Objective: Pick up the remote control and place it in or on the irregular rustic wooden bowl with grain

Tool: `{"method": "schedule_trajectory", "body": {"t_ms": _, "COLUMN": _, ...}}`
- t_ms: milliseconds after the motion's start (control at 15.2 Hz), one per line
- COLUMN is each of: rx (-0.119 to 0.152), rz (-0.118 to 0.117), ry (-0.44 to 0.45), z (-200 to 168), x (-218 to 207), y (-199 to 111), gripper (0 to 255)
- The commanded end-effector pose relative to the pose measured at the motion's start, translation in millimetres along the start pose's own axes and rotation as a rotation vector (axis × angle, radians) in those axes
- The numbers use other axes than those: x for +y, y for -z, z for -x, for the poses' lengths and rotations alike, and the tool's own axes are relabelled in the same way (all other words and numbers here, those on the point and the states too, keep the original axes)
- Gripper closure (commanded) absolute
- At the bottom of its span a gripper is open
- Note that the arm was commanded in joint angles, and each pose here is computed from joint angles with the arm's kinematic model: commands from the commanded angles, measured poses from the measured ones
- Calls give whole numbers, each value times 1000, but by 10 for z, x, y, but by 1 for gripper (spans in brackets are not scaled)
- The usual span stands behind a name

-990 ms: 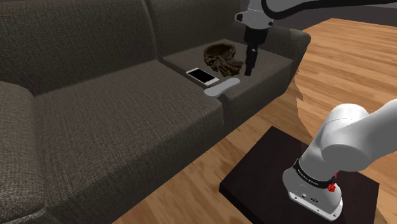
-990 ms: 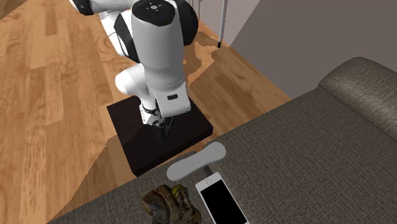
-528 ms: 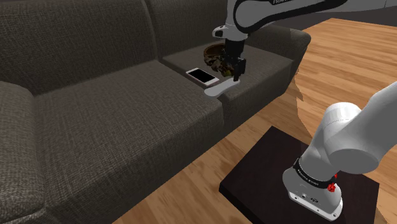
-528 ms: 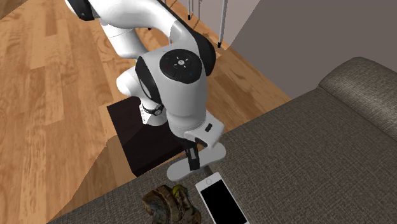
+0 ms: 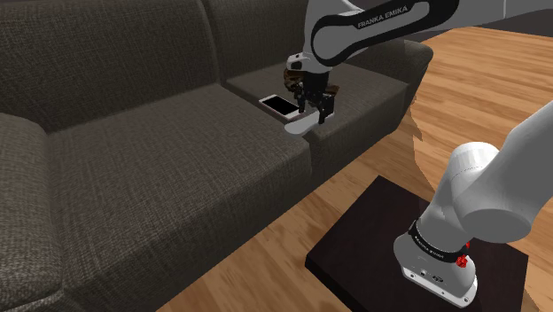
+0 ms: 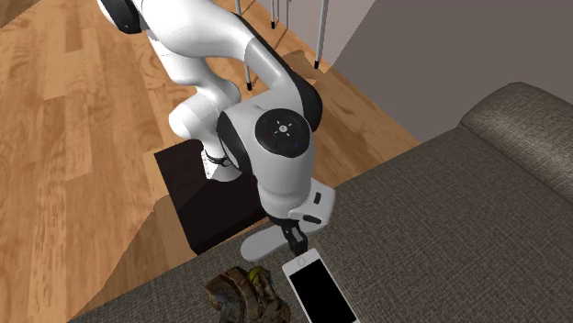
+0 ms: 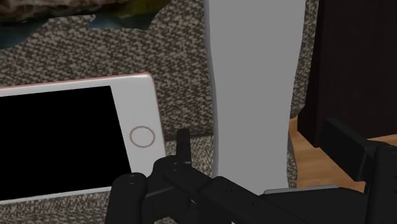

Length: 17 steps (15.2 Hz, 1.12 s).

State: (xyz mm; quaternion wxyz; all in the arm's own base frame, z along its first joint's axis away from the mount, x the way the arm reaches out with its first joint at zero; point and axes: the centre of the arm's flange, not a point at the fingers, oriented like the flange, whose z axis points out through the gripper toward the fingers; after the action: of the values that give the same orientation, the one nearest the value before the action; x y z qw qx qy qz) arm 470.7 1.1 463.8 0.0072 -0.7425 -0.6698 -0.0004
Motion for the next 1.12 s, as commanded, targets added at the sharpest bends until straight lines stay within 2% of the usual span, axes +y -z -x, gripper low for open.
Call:
{"method": "schedule_trajectory", "body": {"t_ms": 0, "rx": 0, "rz": 1, "ry": 1, "z": 4, "x": 10, "y": -141, "gripper": 0}}
{"method": "schedule_trajectory", "body": {"t_ms": 528, "rx": 0, "rz": 1, "ry": 1, "z": 4, "x": 9, "y": -141, "gripper": 0}}
{"method": "schedule_trajectory", "body": {"t_ms": 594, "rx": 0, "rz": 1, "ry": 1, "z": 4, "x": 9, "y": -141, "gripper": 255}}
{"method": "schedule_trajectory", "body": {"t_ms": 1056, "rx": 0, "rz": 1, "ry": 1, "z": 4, "x": 10, "y": -141, "gripper": 255}}
